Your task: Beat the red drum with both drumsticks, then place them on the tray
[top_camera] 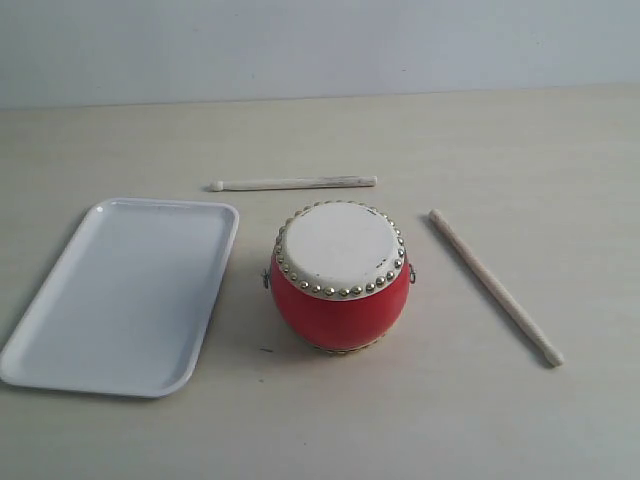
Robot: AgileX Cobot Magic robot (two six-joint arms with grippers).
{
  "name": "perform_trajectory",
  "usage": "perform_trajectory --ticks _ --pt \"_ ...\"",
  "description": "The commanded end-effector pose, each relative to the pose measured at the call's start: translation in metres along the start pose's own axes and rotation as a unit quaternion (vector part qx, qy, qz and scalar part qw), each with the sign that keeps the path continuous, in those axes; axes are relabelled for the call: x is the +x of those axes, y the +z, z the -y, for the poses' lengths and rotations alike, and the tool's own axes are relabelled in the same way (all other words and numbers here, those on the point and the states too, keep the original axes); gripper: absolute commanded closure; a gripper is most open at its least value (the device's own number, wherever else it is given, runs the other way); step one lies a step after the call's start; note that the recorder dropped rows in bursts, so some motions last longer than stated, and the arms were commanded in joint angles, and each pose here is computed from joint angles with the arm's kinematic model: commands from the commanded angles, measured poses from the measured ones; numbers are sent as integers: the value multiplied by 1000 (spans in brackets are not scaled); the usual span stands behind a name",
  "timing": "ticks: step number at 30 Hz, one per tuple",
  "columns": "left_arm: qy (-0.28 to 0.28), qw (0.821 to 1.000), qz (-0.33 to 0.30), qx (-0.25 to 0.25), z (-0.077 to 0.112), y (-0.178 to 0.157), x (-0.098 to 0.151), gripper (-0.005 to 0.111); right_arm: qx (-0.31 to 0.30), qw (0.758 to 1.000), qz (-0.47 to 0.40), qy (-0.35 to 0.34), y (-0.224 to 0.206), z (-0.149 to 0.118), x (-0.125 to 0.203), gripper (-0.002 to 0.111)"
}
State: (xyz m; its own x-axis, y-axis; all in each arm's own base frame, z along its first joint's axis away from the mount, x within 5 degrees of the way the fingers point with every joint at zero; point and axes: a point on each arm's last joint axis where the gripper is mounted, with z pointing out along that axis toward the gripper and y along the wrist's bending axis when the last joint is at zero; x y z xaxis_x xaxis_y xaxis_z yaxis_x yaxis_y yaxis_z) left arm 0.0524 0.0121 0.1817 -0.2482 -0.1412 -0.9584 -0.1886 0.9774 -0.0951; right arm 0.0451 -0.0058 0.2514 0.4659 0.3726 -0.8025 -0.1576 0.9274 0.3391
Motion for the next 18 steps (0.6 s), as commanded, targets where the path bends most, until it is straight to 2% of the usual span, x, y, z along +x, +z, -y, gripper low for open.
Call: perform_trajectory --ticks 1,6,12,15,18 --pt "-5 1000 1 0 0 0 1 107 -6 998 51 26 -1 -1 -10 108" --pt "-5 1000 1 0 0 0 1 107 -30 997 76 8 7 -11 -28 108" --pt "-5 1000 1 0 0 0 1 107 -24 998 50 23 40 -21 -44 108" --pt "-5 1000 1 0 0 0 1 107 -33 999 1 -15 66 -28 -42 108" --pt "-5 1000 1 0 0 0 1 107 -35 993 -101 -53 98 -32 -26 108"
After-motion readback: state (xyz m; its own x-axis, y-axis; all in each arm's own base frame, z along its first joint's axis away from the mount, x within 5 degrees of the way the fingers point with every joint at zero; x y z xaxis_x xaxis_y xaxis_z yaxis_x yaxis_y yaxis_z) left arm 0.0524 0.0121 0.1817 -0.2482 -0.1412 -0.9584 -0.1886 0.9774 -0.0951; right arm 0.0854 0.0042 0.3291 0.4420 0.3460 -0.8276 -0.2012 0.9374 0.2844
